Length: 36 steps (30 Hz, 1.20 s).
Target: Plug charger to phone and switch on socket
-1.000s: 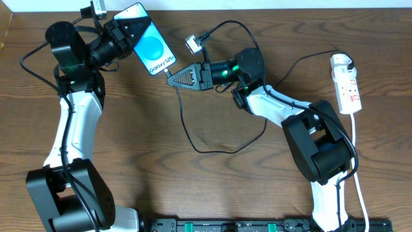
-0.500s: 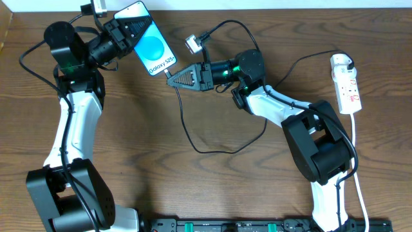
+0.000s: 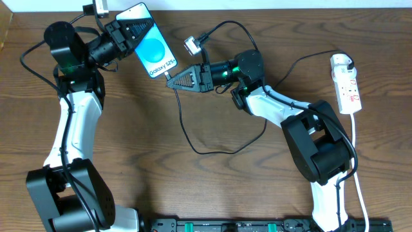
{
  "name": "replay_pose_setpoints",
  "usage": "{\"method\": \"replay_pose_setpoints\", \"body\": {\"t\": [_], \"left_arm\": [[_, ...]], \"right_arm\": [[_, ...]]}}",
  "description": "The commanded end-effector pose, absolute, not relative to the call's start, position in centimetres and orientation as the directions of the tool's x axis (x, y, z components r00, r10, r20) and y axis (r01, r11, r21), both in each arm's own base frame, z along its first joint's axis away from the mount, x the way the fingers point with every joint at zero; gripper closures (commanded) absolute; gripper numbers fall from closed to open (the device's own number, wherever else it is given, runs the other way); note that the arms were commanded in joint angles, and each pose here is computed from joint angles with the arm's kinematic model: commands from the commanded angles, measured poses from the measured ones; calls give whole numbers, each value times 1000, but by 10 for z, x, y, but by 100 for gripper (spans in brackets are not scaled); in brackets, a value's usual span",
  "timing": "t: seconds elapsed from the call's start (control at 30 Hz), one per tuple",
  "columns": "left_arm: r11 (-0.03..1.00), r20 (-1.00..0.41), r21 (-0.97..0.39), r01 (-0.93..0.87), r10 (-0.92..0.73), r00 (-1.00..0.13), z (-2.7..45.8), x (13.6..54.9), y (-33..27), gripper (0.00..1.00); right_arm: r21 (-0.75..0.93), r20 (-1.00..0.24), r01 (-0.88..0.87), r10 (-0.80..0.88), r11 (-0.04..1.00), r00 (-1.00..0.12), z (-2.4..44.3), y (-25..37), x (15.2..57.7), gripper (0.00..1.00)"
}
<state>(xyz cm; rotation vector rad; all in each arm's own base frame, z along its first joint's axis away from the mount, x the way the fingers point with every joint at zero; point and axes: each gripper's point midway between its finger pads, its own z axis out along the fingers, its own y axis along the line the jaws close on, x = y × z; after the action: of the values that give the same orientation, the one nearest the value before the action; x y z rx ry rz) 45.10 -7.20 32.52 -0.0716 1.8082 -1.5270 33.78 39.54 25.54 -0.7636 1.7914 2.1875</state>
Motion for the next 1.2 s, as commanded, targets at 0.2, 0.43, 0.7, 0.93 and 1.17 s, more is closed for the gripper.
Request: {"method": "replay_pose_setpoints", "body": {"t": [0.2,0.43,0.7,0.93,1.17], "left_arm": [[191,-494,-869,456,-335,-802,328,419,-96,92],[192,-494,-869,456,-336,-802,328,419,-95,93],[219,-494,-869,443,-385,-780,328,428,-91,93],[238,-495,-869,434,-418,-762,328,435,-87,92],[272,-498,-867,417,-476,-725,329,445,-72,93]], "right_arm": [[835,-500,-509,96,-209,-861,279,393,382,99],[833,-504,-512,97,-208,-858,279,393,382,99],[846,-497,-496,47,-196,-866,270,395,378,99],[846,-500,-496,30,-195,-865,268,395,375,99],[845,-513,-497,-39,-199,-857,261,396,365,99]]}}
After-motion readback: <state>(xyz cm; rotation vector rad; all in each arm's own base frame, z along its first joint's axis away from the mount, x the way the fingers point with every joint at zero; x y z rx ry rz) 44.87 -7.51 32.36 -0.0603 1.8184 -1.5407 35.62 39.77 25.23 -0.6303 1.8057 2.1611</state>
